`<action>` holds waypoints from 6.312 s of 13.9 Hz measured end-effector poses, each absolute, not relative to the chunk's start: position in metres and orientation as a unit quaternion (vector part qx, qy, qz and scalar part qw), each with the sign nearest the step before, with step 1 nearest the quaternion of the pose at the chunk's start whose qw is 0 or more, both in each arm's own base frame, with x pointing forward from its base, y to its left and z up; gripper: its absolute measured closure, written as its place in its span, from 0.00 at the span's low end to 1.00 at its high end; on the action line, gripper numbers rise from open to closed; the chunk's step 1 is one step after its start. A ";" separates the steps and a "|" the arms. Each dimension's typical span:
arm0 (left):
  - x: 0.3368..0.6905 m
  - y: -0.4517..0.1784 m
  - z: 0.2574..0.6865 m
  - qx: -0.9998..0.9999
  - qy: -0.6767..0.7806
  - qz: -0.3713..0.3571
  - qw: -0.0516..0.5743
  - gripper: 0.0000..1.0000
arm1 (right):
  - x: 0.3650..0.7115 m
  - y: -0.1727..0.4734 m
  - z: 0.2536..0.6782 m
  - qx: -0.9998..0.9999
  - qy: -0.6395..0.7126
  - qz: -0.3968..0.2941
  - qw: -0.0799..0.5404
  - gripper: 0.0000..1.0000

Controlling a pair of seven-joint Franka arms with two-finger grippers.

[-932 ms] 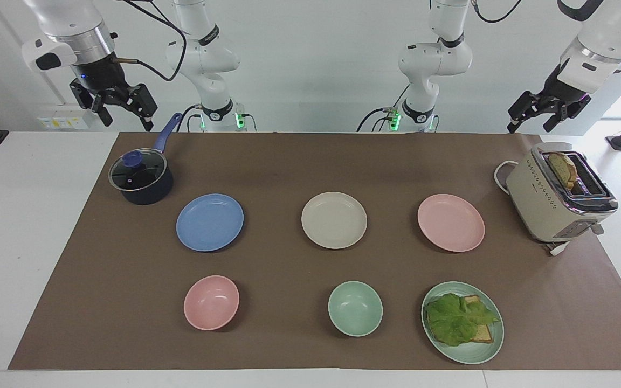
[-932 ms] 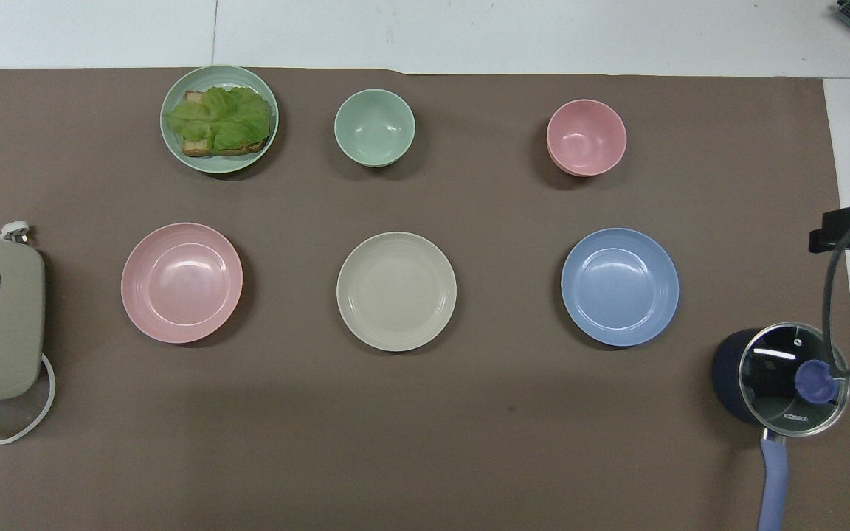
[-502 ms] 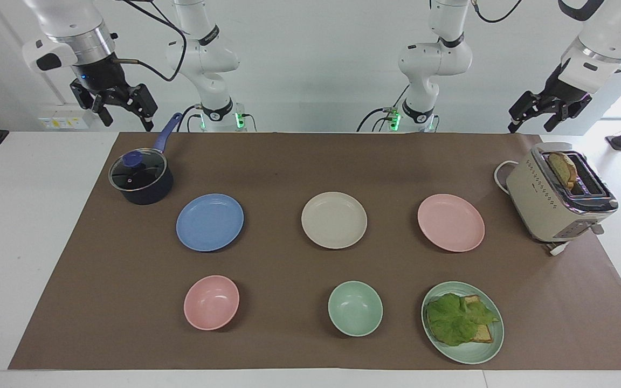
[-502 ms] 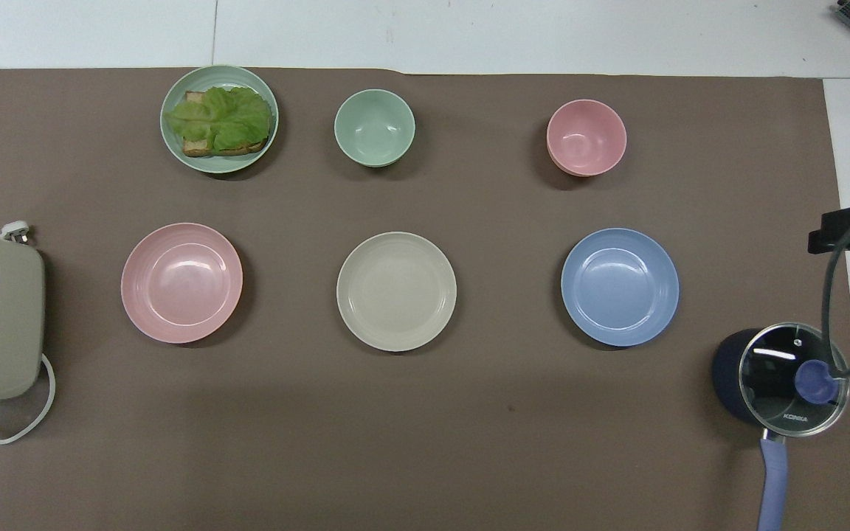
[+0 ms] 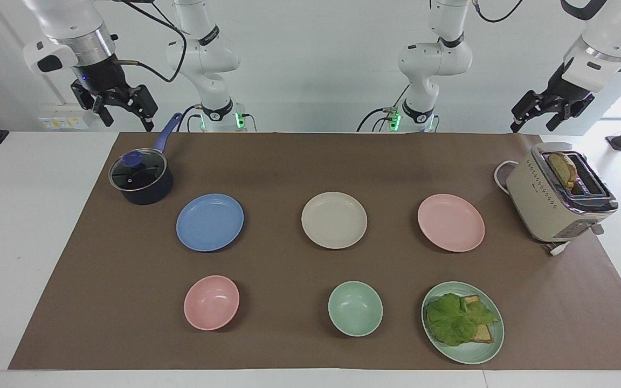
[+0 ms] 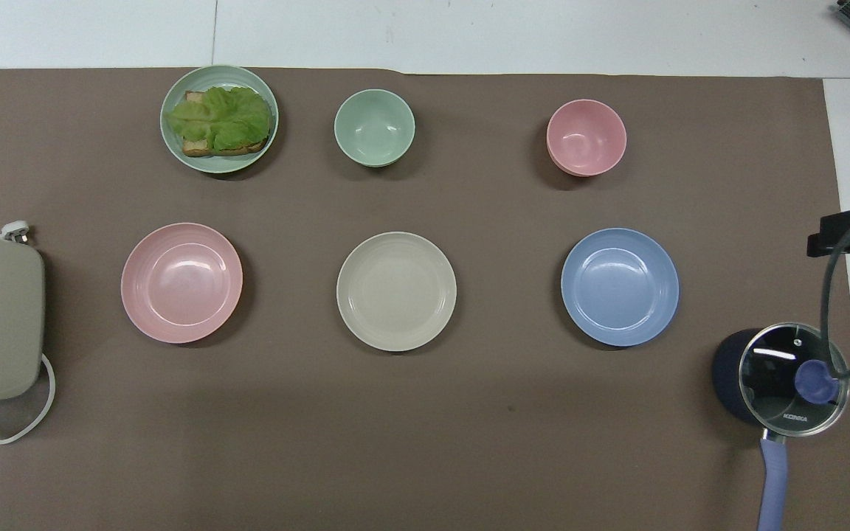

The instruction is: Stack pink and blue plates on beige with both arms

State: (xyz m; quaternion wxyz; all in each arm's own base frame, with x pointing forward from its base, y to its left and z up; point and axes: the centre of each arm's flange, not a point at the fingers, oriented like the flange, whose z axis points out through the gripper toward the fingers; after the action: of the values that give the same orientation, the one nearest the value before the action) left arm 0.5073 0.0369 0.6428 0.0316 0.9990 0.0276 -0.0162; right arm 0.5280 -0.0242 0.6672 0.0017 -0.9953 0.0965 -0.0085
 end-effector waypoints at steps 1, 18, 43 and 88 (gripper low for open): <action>0.508 0.037 0.640 0.999 0.028 -0.018 0.032 0.00 | 0.527 -0.024 0.665 -0.995 0.096 -0.006 0.002 0.00; 0.530 0.039 0.500 0.999 0.038 -0.007 0.028 0.00 | 0.532 -0.016 0.633 -0.996 0.088 -0.008 0.002 0.00; 0.552 0.039 0.309 0.998 0.042 -0.050 0.010 0.57 | 0.530 -0.018 0.635 -0.996 0.090 -0.003 0.002 0.00; 0.521 -0.279 0.345 0.992 0.020 -0.048 0.115 0.94 | 0.529 -0.030 0.625 -0.995 0.101 0.008 0.001 0.00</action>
State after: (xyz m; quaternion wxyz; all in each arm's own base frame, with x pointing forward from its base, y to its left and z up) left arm 0.5205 -0.2794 0.3446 0.1150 0.9920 0.0201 -0.0481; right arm 0.5290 -0.0297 0.6252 0.0013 -0.9949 0.1007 0.0075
